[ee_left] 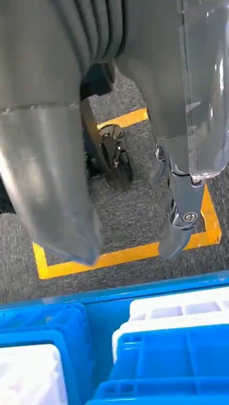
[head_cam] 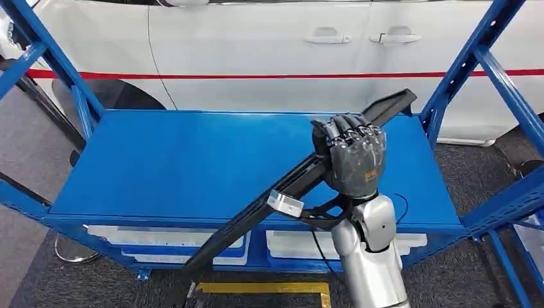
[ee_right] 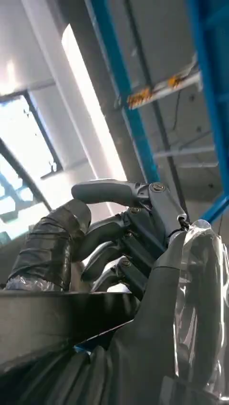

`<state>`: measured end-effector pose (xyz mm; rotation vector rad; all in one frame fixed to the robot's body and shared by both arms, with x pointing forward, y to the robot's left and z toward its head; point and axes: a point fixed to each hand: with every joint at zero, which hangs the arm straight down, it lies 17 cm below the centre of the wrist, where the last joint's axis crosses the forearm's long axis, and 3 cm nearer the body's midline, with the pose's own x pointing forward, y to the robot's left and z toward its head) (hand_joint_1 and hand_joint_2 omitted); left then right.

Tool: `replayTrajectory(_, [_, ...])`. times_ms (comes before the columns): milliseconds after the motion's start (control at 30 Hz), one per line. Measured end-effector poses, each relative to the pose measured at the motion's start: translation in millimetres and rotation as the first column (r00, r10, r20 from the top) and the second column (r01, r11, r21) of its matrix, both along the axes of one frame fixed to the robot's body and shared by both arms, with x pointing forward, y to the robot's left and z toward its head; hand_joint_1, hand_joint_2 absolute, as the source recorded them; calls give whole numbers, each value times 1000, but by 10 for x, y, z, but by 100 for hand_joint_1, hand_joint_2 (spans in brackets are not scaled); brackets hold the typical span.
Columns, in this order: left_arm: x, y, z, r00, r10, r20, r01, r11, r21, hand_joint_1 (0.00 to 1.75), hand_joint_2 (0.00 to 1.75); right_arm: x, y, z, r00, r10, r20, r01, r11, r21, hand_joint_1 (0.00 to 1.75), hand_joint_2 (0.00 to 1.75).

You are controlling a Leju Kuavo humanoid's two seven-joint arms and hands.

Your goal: Take the parts from the cabinet and place them on the table.

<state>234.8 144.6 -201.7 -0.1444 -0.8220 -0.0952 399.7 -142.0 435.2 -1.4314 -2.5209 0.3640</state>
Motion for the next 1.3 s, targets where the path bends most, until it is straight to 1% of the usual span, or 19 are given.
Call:
replayTrajectory(33, [-1, -5, 3, 1000, 4, 0, -4, 1000, -7, 0, 175, -13, 40, 34, 1000, 17, 5, -17, 1000, 5, 175, 175])
replayTrajectory(200, [-52, -19, 5, 1000, 29, -4, -29, 999, -43, 0, 175, -65, 243, 86, 994, 106, 14, -106, 994, 1, 175, 175])
replayTrajectory(333, [-33, -23, -1, 1000, 12, -7, -12, 1000, -24, 0, 175, -154, 480, 193, 983, 178, 37, -178, 984, -15, 175, 175])
replayTrajectory(500, [-62, 8, -36, 999, 24, -28, -24, 1000, -11, 0, 175, -244, 684, 168, 973, 229, 37, -227, 973, -39, 175, 175])
replayTrajectory(633, [-144, 35, -86, 998, 32, -51, -32, 999, 3, 0, 175, -318, 841, 78, 962, 273, 18, -272, 961, -51, 175, 175])
replayTrajectory(833, [-257, 95, -175, 994, 47, -102, -43, 998, 40, 0, 175, -472, 957, -23, 941, 337, 15, -336, 940, -51, 175, 175])
replayTrajectory(967, [-452, 80, -281, 981, 42, -187, -34, 998, 46, 0, 175, -571, 1011, -68, 925, 380, 12, -380, 925, -28, 175, 175])
replayTrajectory(1200, [-489, 48, -301, 975, 42, -217, -35, 999, 38, 0, 175, -535, 1004, -147, 903, 429, -33, -427, 903, 59, 175, 175])
replayTrajectory(1300, [-453, 47, -289, 976, 45, -213, -39, 999, 33, 0, 175, -540, 1056, -181, 894, 446, -49, -442, 894, 67, 175, 175])
